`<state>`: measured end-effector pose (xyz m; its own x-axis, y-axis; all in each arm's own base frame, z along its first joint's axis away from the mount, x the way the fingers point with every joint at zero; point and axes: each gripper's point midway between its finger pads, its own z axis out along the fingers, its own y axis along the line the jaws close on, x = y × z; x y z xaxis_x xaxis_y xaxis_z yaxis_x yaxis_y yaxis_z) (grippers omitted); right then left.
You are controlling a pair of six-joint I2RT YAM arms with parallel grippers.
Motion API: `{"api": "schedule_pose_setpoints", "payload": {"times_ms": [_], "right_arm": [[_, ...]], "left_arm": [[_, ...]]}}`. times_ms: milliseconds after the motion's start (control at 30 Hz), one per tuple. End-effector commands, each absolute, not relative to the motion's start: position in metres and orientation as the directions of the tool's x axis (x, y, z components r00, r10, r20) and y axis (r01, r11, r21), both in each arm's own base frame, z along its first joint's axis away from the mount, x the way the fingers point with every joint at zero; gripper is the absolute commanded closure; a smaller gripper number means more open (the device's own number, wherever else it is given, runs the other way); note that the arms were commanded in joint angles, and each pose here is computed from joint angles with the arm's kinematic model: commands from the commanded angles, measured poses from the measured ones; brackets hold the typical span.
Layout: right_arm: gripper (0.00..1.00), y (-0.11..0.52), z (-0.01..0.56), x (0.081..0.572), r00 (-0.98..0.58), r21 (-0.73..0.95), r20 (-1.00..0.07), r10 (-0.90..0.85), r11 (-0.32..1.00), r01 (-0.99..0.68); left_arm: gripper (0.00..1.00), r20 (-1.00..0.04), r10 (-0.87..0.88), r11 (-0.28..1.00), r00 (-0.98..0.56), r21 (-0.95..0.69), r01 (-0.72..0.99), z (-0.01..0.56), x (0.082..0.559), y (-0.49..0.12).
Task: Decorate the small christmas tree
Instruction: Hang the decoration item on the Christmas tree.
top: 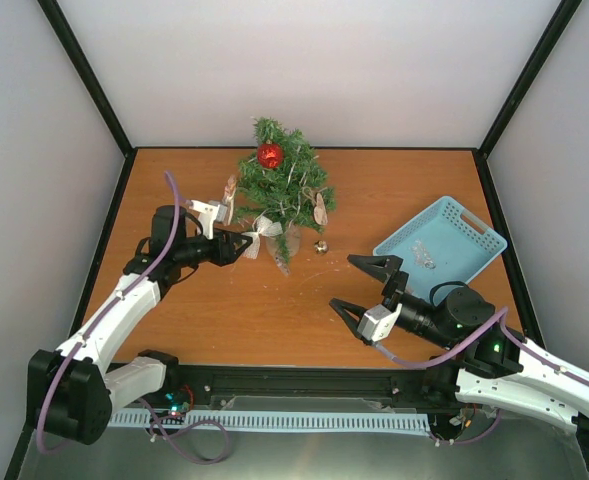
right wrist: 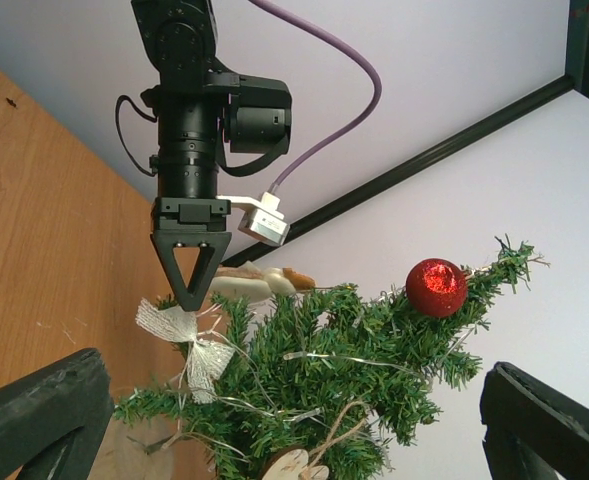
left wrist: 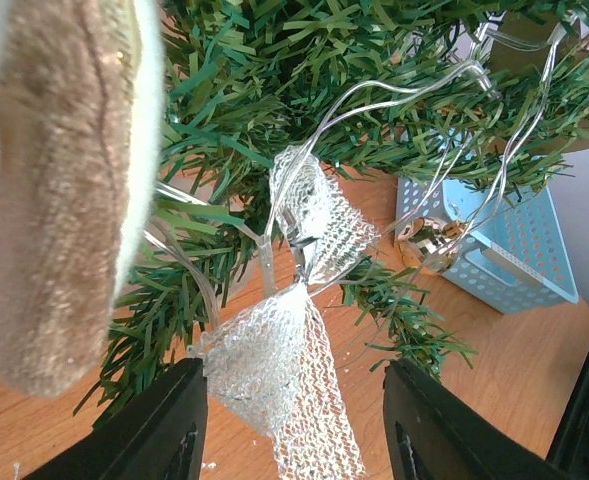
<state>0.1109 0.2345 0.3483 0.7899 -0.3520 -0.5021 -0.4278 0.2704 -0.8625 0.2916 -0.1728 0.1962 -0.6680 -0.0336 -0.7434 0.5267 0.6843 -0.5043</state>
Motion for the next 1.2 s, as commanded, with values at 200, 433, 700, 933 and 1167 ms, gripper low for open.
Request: {"api": "schedule_pose_setpoints", "payload": {"times_ms": [200, 433, 700, 933, 1167], "right_arm": [[0.0, 0.233, 0.359, 0.107, 0.796, -0.856, -0.508, -0.327, 0.289, -0.428], [0.0, 0.233, 0.359, 0.107, 0.796, -0.856, -0.51, -0.327, 0.288, -0.43], [0.0, 0.234, 0.357, 0.108, 0.794, -0.857, -0.509, -0.332, 0.285, -0.43], [0.0, 0.235, 0.356, 0.109, 0.794, -0.859, -0.506, -0.336, 0.281, -0.428], [0.0, 0.233, 0.357, 0.108, 0.796, -0.858, -0.507, -0.331, 0.285, -0.427]], "left_arm": [[0.51, -0.752, -0.052, 0.703, -0.657, -0.495, 0.511, 0.207, 0.287, -0.169], [0.54, -0.713, -0.078, 0.703, -0.697, -0.535, 0.468, 0.194, 0.286, -0.169], [0.6, -0.726, -0.12, 0.637, -0.677, -0.579, 0.508, 0.204, 0.288, -0.179], [0.64, -0.741, -0.099, 0.635, -0.664, -0.561, 0.531, 0.207, 0.294, -0.182], [0.8, -0.772, -0.073, 0.657, -0.632, -0.514, 0.552, 0.21, 0.301, -0.182]]}}
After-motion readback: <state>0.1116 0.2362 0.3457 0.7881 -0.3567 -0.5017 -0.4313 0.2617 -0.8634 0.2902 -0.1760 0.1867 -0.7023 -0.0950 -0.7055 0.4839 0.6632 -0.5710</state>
